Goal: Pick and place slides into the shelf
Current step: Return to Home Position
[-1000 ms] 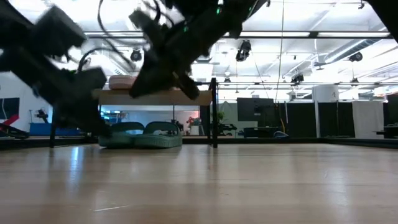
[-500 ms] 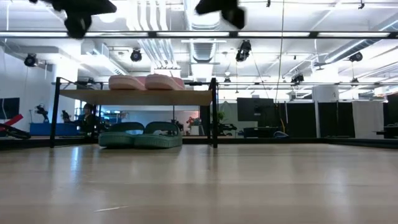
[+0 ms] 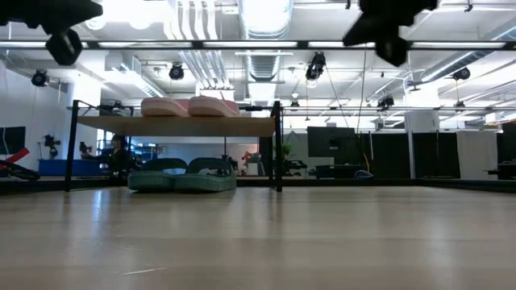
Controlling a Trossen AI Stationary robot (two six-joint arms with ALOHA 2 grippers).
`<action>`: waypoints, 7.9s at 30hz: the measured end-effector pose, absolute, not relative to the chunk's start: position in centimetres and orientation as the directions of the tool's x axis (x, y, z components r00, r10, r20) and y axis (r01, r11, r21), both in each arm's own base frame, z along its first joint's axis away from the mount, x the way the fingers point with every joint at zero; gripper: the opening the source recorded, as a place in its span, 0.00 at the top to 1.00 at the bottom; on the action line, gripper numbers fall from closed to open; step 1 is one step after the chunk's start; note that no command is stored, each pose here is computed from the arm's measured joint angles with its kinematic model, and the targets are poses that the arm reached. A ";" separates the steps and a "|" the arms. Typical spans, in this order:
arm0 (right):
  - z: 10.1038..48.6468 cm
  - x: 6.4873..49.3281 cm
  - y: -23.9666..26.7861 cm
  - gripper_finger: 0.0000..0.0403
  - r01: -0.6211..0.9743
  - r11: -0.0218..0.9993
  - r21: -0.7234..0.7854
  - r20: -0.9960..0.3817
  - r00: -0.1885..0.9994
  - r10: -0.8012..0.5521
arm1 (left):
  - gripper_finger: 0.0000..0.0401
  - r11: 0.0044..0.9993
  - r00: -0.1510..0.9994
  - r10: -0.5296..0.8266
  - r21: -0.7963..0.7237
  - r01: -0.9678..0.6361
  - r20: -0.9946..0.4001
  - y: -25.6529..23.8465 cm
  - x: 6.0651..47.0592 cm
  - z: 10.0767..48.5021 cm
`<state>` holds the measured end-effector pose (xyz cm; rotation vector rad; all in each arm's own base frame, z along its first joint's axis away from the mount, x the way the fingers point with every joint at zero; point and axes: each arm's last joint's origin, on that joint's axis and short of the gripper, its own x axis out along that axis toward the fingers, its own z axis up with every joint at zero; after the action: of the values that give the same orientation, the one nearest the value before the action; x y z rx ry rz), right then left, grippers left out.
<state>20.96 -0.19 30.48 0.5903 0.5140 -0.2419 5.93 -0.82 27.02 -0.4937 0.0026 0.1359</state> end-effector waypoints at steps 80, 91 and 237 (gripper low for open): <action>18.8 9.8 0.4 0.98 -0.112 0.954 0.279 0.190 0.980 0.060 | 1.00 0.912 1.000 -0.004 -0.409 -0.007 -0.025 0.0 9.8 16.8; 18.3 9.9 0.6 0.98 -0.168 0.962 0.217 0.167 0.977 0.134 | 1.00 0.873 0.953 0.302 -0.403 -0.273 0.008 0.9 9.7 17.1; 17.7 10.0 0.3 0.98 -0.073 0.971 0.227 0.104 0.993 0.051 | 1.00 0.869 0.948 0.317 -0.404 -0.286 0.011 0.9 9.7 17.1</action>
<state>10.00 0.33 17.70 0.2330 -0.0982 0.0628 9.75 0.92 17.07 -0.4101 -0.0778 0.3160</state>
